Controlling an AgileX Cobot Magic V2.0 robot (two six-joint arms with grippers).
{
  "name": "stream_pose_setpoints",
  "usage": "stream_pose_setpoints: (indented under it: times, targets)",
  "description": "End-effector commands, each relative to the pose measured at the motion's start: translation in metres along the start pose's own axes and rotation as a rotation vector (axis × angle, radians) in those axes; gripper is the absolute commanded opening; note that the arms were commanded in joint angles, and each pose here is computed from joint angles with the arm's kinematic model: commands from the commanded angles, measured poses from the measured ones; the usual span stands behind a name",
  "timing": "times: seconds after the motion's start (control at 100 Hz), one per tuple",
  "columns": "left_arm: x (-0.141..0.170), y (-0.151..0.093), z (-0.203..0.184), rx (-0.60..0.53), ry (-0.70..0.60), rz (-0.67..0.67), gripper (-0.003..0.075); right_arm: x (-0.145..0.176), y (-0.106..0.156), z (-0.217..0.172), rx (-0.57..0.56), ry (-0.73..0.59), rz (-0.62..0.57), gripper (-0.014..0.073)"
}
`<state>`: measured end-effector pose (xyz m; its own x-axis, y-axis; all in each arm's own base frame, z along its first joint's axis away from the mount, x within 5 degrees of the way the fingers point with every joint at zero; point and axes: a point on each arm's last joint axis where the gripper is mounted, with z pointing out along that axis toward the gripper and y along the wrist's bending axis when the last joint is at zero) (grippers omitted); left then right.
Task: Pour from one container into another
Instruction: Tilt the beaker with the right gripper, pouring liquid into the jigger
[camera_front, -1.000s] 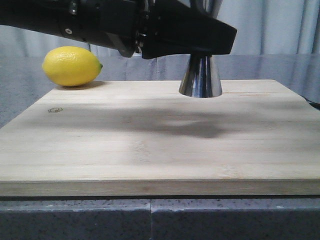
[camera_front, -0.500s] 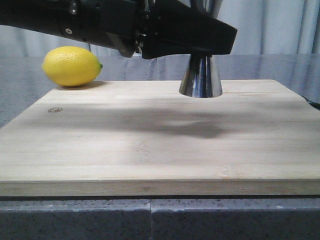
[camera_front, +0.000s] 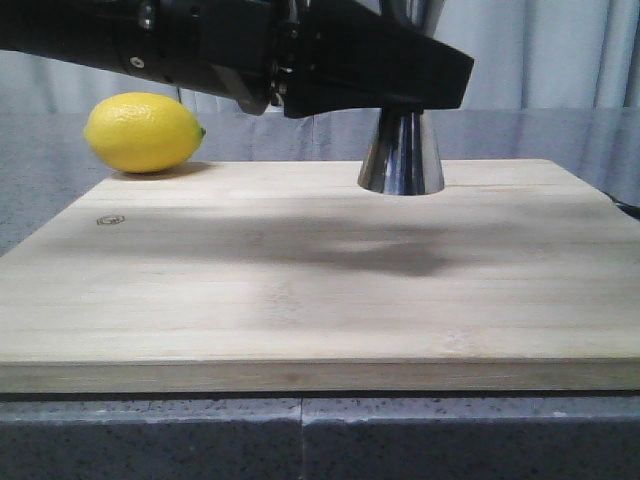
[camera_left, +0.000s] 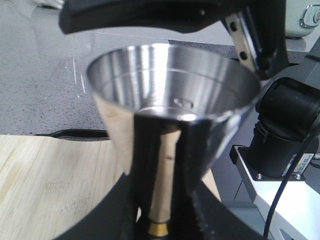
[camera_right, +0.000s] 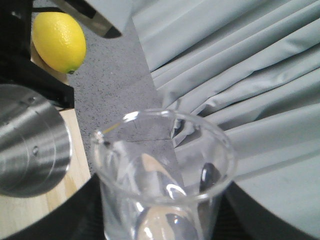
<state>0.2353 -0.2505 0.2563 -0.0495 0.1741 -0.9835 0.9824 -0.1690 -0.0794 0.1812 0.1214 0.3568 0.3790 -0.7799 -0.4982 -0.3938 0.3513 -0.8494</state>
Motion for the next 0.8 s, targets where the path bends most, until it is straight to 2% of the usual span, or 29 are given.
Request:
stream_pose_setpoints:
  times: [0.0, 0.79]
  targets:
    - [-0.0337, -0.0135, -0.0047, 0.065, -0.137, 0.045, -0.0019, -0.0135, -0.0155, -0.0081, 0.067, -0.093, -0.028, 0.0132]
    - [-0.0337, -0.0135, -0.0047, 0.065, -0.137, 0.045, -0.0019, -0.0152, -0.0158, -0.0083, 0.073, -0.109, -0.069, 0.0132]
